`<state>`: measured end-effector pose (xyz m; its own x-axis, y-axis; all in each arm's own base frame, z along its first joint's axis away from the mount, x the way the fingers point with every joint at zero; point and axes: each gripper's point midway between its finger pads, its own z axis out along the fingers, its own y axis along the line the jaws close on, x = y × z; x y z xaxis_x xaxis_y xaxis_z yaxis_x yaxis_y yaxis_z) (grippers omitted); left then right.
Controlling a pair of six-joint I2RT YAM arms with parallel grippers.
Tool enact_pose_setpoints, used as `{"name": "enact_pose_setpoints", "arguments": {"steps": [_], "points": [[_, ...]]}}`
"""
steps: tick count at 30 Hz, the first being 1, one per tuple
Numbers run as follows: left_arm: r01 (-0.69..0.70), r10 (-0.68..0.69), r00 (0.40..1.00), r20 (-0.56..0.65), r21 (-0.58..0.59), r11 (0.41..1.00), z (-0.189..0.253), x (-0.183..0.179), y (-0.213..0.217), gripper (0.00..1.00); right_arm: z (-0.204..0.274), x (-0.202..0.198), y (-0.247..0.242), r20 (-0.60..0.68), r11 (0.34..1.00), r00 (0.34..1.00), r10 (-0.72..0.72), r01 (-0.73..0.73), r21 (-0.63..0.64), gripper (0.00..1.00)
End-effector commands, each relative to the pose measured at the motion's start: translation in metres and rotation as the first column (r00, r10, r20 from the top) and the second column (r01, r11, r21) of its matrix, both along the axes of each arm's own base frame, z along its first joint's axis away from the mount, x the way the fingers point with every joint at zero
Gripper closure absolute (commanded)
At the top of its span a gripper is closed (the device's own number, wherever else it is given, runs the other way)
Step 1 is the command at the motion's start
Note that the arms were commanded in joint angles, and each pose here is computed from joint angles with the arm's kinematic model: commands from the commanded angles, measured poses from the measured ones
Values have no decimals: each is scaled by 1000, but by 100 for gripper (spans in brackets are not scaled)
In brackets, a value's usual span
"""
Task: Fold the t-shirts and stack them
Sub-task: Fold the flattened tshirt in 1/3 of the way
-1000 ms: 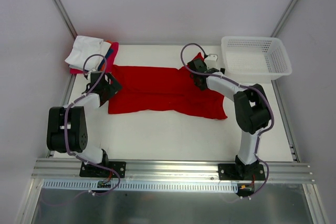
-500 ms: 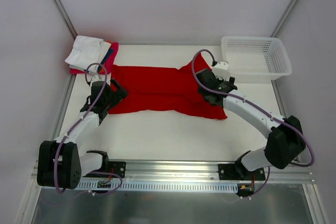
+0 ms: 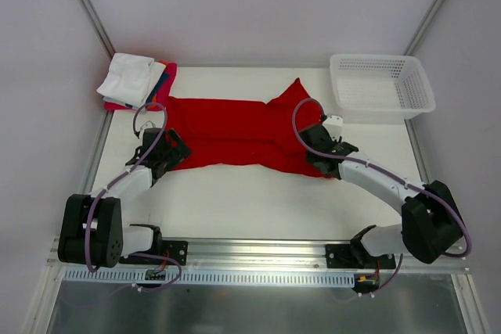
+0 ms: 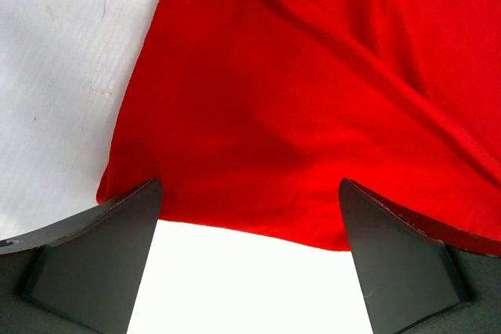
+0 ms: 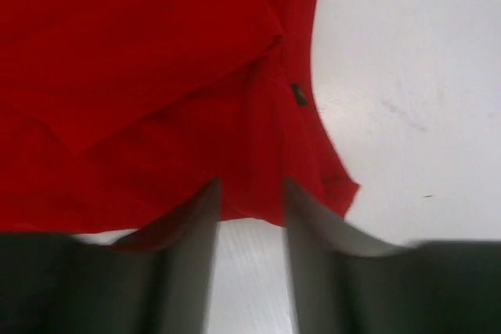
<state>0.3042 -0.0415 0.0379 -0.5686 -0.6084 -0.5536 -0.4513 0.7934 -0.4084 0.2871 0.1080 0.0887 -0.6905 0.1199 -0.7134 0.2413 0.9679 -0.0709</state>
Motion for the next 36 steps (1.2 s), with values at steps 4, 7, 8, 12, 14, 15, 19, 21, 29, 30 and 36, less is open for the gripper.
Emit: {"name": "enact_pose_setpoints", "arguments": {"steps": [4,7,8,12,14,15,19,21,29,30,36], "points": [[10,-14,995,99,45,999,21,21,3,4,-16,27,13,-28,997,999,28,-26,72,83],[6,-12,994,109,60,998,22,24,6,5,-25,35,11,-58,997,998,20,-16,71,93],[5,-12,994,112,62,998,23,25,6,5,-28,36,10,-67,998,998,16,-12,68,98],[15,-23,992,126,68,998,28,37,5,22,-41,41,8,-103,996,995,1,8,89,100],[10,-17,993,113,64,998,23,40,7,39,-48,43,5,-114,995,993,-8,19,96,100],[2,-8,993,114,55,999,22,44,8,44,-51,43,4,-121,994,993,-11,24,103,99],[-10,8,997,71,33,999,5,46,8,56,-59,38,2,-129,992,991,-16,32,119,100],[1,-3,998,70,25,1000,5,45,6,61,-63,34,-3,-141,993,990,-23,39,113,99],[-18,18,1000,-9,35,999,-3,32,11,100,-64,23,-9,-142,990,989,-27,46,132,99],[-26,28,999,-44,56,998,-8,26,15,100,-64,22,-11,-145,989,989,-33,53,139,99],[-23,36,994,-107,124,992,-11,11,27,100,-73,10,-16,-174,978,984,-41,76,197,99]]}}
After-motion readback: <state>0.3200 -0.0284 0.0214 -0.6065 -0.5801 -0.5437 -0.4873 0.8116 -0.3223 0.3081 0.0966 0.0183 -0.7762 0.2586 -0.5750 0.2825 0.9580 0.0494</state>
